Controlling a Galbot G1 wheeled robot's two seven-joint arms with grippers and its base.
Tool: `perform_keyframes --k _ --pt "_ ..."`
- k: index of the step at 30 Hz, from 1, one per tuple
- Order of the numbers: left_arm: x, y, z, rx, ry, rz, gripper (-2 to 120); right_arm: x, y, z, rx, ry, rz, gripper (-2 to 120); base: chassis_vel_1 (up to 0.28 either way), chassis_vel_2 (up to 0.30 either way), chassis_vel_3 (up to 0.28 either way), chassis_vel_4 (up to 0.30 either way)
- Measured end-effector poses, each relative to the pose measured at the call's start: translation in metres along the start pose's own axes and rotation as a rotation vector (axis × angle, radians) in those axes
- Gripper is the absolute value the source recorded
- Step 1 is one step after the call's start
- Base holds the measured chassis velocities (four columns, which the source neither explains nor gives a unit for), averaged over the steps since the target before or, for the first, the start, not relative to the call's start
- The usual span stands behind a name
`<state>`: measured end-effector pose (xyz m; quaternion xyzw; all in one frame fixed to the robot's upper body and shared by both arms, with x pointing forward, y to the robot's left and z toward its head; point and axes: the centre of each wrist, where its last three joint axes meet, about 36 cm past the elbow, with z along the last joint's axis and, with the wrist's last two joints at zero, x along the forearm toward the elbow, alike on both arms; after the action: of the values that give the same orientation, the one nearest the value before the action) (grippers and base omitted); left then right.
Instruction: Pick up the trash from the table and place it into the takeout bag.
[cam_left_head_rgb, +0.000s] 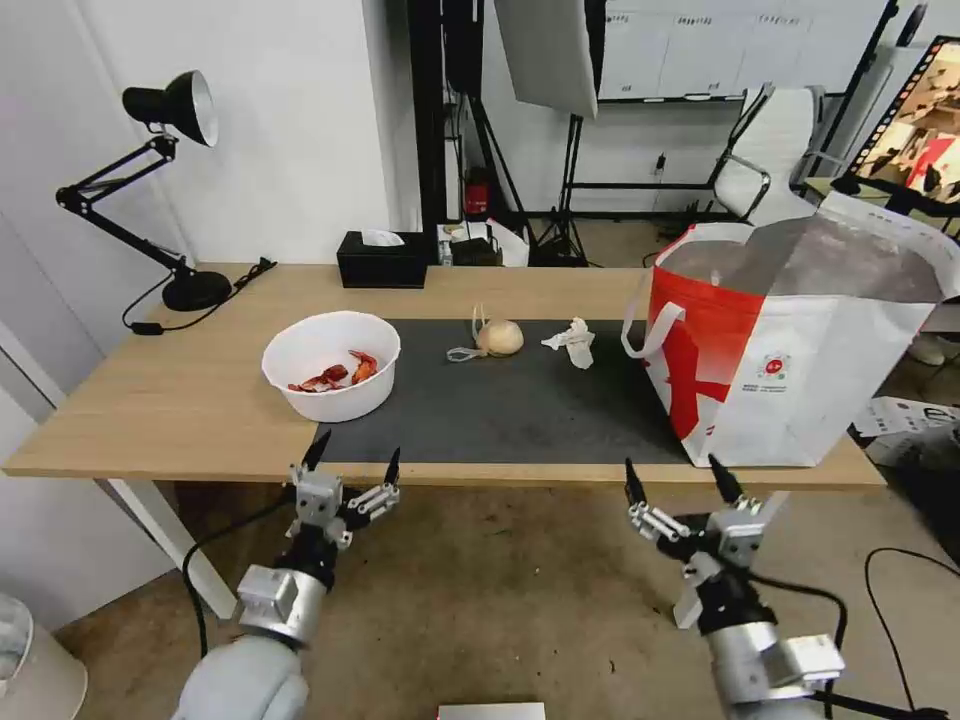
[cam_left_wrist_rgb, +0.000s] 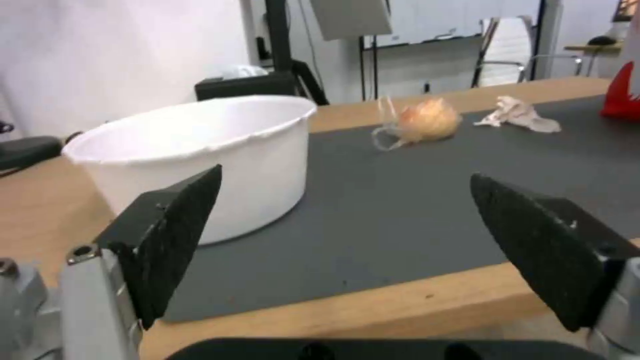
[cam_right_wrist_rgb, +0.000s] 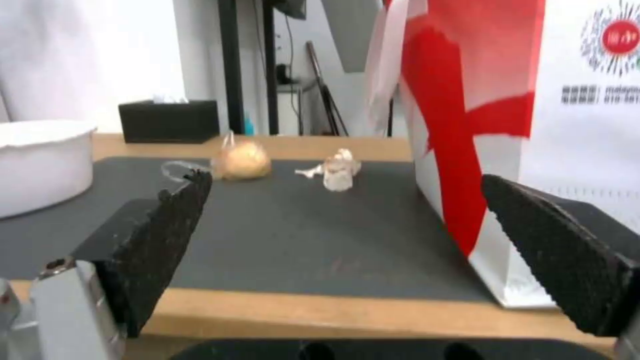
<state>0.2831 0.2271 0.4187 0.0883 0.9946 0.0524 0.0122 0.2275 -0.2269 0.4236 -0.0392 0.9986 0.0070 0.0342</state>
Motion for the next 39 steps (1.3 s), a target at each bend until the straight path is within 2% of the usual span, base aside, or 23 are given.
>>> perform_keyframes --k 11,32,39 --pt "0.002 -0.005 0.003 -0.008 0.057 -0.043 100 0.002 0.001 0.006 -0.016 0.059 0.001 100 0.0 0.0 0.0 0.0" --pt "0.0 -0.004 0.002 0.002 0.062 -0.045 100 -0.005 0.002 0.012 -0.017 0.094 -0.014 100 0.0 0.0 0.0 0.0" --pt "0.002 -0.003 0.0 0.015 0.064 -0.049 100 -0.035 0.005 0.006 -0.089 0.103 -0.16 100 0.0 0.0 0.0 0.0"
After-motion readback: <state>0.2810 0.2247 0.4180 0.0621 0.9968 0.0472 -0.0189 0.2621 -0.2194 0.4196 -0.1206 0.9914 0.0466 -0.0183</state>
